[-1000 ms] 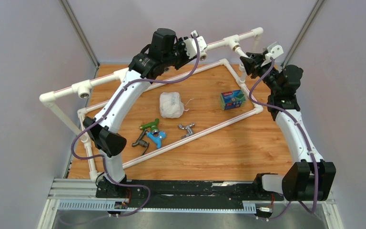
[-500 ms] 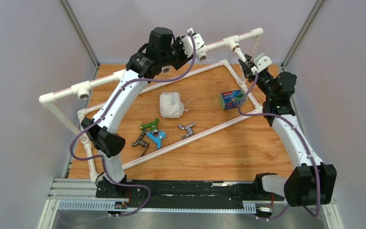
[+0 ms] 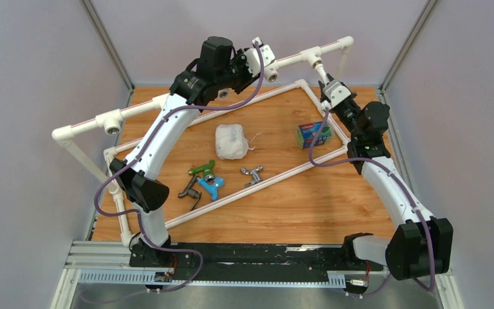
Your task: Install the water faucets
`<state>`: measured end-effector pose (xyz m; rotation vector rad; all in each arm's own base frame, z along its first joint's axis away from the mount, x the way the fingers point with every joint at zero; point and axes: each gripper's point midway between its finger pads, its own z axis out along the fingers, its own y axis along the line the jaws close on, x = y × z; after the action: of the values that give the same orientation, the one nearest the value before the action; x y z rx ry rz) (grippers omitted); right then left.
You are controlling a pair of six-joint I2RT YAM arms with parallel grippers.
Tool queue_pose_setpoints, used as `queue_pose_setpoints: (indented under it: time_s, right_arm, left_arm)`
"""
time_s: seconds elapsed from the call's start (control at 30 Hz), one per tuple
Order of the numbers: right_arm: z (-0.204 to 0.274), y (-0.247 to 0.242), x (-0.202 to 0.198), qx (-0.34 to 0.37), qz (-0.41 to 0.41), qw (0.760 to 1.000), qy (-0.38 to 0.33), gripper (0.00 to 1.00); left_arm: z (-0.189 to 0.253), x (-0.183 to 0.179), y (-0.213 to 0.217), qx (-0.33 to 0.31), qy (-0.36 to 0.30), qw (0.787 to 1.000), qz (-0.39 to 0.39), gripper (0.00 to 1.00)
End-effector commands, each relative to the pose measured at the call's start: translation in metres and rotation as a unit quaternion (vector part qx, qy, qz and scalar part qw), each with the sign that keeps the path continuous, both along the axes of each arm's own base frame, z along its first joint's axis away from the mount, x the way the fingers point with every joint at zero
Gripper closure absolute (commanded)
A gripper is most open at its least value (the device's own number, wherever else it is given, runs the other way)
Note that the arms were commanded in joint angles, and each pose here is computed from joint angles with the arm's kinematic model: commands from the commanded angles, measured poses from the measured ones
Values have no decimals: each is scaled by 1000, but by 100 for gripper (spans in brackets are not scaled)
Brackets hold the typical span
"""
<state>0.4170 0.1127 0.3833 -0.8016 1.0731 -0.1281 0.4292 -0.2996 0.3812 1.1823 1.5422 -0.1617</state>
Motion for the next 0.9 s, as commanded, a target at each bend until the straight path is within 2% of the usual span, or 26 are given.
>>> queue_pose_setpoints:
  time_s: [0.0, 0.27, 0.43, 0.7, 0.87]
  right_arm:
    - [-52, 8, 15, 39, 16, 995, 90, 100]
    - [-39, 11, 21, 143, 46, 981, 125, 100]
    - [-41, 4, 28, 210, 54, 963, 161, 100]
    - [-40, -1, 31, 328, 71, 918, 211, 100]
    - [-39, 3, 34, 403, 83, 878, 246, 100]
  left_arm:
    - [-26, -61, -21, -15, 118, 992, -52, 100]
    - [-31, -65, -21, 3, 113, 992, -54, 100]
    - [-32, -65, -23, 3, 113, 992, -56, 100]
    - [-30, -65, -24, 0, 110, 992, -60, 100]
    - [-29, -67, -27, -1, 110, 992, -63, 100]
